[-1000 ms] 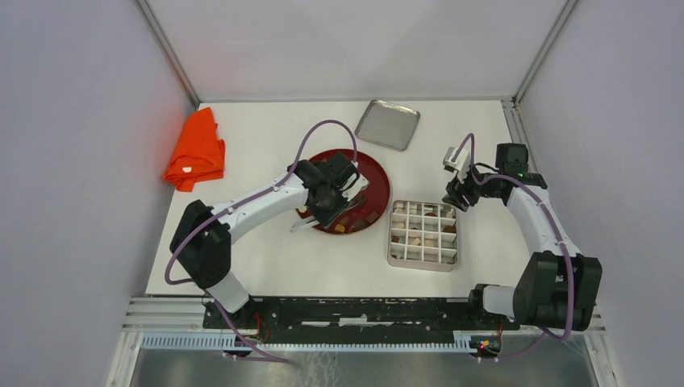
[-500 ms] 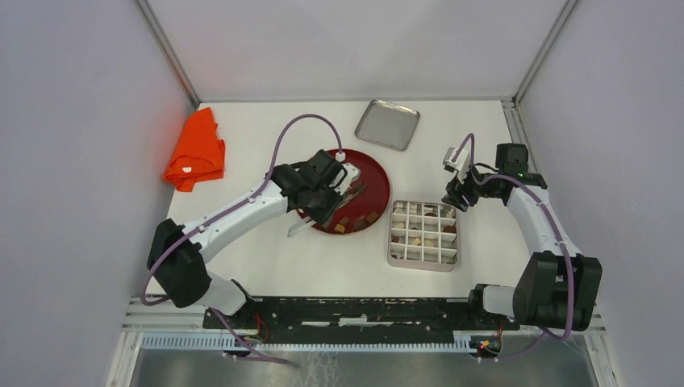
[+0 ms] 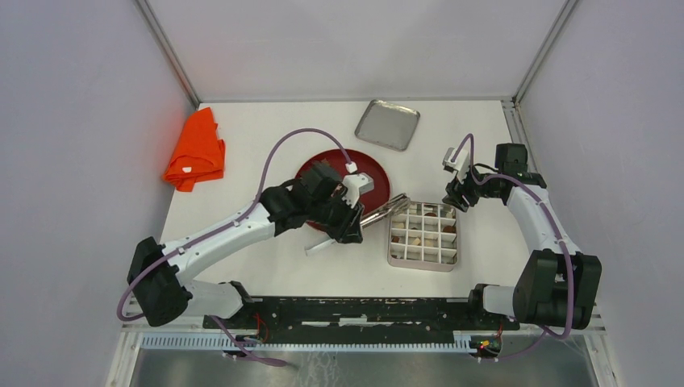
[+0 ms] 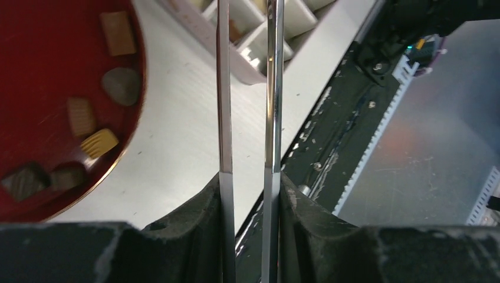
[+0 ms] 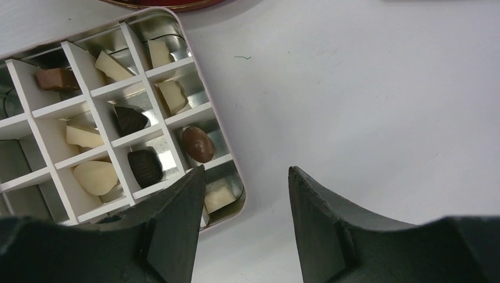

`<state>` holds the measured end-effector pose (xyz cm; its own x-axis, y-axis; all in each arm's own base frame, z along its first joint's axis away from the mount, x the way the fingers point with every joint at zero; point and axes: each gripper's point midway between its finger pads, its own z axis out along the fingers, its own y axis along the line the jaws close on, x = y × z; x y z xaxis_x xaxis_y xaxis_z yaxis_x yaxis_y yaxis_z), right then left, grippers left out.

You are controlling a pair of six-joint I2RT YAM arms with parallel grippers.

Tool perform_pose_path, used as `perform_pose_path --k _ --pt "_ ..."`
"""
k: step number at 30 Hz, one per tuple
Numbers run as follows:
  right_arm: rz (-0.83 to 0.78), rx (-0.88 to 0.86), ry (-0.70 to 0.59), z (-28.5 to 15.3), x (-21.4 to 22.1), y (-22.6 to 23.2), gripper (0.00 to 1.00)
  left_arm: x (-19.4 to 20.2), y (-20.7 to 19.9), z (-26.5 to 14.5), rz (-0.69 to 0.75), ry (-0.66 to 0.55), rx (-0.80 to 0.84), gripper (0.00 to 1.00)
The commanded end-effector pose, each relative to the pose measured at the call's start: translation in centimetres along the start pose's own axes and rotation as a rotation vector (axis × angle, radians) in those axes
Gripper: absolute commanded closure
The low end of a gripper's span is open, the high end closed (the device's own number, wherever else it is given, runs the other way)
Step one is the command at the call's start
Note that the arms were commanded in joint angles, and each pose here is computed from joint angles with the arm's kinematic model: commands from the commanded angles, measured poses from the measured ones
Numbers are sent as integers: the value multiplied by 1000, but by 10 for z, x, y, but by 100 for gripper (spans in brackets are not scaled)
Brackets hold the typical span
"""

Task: Pack the chocolate
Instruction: Place the fake chocolate in the packing box.

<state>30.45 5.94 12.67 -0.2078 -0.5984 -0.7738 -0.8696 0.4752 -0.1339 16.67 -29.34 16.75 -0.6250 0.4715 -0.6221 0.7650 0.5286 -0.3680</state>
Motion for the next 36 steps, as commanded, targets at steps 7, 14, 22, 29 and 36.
perform_pose_path --k 7,14,22,29,36 --pt "28 95 32 -5 3 -20 39 -23 -80 47 76 -65 223 98" --pt "47 147 44 -9 6 -28 39 -15 -93 76 105 -17 210 98" --pt "49 142 44 -8 7 -28 39 -11 -101 105 135 33 197 96" --pt "48 142 42 -8 7 -28 38 -13 -98 120 141 55 144 90" --pt "46 137 42 -8 7 -27 38 -8 -97 130 148 83 124 82"
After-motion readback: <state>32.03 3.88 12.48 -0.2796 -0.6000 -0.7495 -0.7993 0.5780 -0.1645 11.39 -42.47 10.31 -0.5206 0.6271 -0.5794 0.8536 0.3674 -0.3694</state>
